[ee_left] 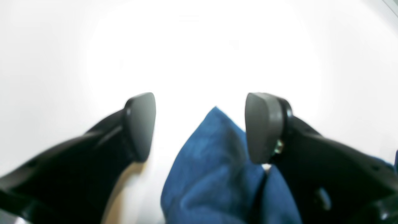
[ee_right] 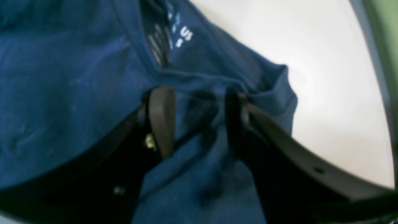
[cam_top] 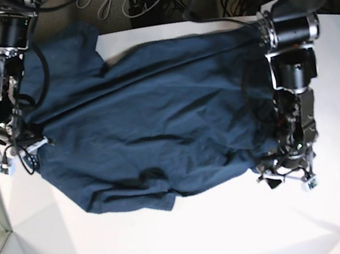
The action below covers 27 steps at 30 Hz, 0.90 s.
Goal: Layout the t-shirt on the table in an organized manner, then fold the t-shirt properly
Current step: 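Release the left gripper and grasp the shirt hem near it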
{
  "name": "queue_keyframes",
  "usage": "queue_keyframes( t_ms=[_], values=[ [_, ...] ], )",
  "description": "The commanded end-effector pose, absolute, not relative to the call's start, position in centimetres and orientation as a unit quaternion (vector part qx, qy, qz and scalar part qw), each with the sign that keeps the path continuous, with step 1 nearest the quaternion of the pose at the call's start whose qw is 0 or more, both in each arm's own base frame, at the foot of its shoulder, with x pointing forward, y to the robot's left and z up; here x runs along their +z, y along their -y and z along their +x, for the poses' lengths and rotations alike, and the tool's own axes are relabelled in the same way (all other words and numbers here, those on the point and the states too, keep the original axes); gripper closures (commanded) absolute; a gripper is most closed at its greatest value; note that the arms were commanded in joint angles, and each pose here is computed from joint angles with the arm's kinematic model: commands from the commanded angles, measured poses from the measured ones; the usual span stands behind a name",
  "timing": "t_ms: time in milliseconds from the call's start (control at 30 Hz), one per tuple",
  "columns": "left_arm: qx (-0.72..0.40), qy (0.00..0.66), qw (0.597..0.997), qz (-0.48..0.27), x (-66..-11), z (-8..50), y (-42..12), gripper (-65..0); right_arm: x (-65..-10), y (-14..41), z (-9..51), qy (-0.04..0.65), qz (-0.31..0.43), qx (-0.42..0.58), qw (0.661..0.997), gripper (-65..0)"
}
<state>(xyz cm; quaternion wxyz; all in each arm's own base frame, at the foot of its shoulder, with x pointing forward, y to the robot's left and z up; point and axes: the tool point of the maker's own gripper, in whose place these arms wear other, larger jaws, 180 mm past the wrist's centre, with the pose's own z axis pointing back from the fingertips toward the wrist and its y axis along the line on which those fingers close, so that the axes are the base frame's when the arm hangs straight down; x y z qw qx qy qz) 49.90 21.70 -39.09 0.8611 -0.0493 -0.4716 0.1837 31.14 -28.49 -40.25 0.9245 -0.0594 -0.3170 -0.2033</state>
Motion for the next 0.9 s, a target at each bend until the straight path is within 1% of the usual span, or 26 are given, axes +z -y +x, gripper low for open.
queue_keyframes(
  t_ms=[0,267,467,667,700,733,767,800,867],
  values=[
    [0.183,0.498,0.846,-0.047,-36.8,51.5,-22.3,-43.2,-38.8,29.0,32.2,0.341,-0.066,-0.200,0.916,-26.5],
    [0.180,0.464,0.866,-0.047,-39.6,50.2,-21.3,-43.1,-38.9,28.7,32.2,0.340,-0.062,-0.201,0.916,-26.5],
    [0.092,0.445,0.890,-0.032,-41.3,49.4,-18.1,-43.1,-38.9,28.2,32.5,0.342,-0.056,-0.203,0.916,-26.5],
    [0.067,0.460,0.885,-0.028,-41.9,49.1,-16.9,-42.9,-38.9,28.2,32.5,0.343,-0.056,-0.203,0.915,-26.5],
    [0.069,0.458,0.886,-0.026,-42.3,48.8,-17.0,-41.8,-38.9,28.2,32.5,0.343,-0.056,-0.203,0.915,-26.5],
    [0.070,0.453,0.888,-0.024,-42.8,48.5,-17.1,-39.1,-38.9,28.2,32.5,0.343,-0.056,-0.203,0.915,-26.5],
    [0.072,0.448,0.891,-0.022,-43.4,48.1,-17.3,-34.3,-38.9,28.2,32.5,0.343,-0.056,-0.203,0.915,-26.5],
    [0.074,0.445,0.893,-0.019,-43.9,47.9,-17.5,-27.8,-38.9,28.2,32.5,0.343,-0.056,-0.203,0.915,-26.5],
    [0.077,0.438,0.895,-0.013,-44.8,47.3,-18.0,-10.8,-38.9,28.2,32.6,0.343,-0.056,-0.203,0.915,-26.5]
  ],
)
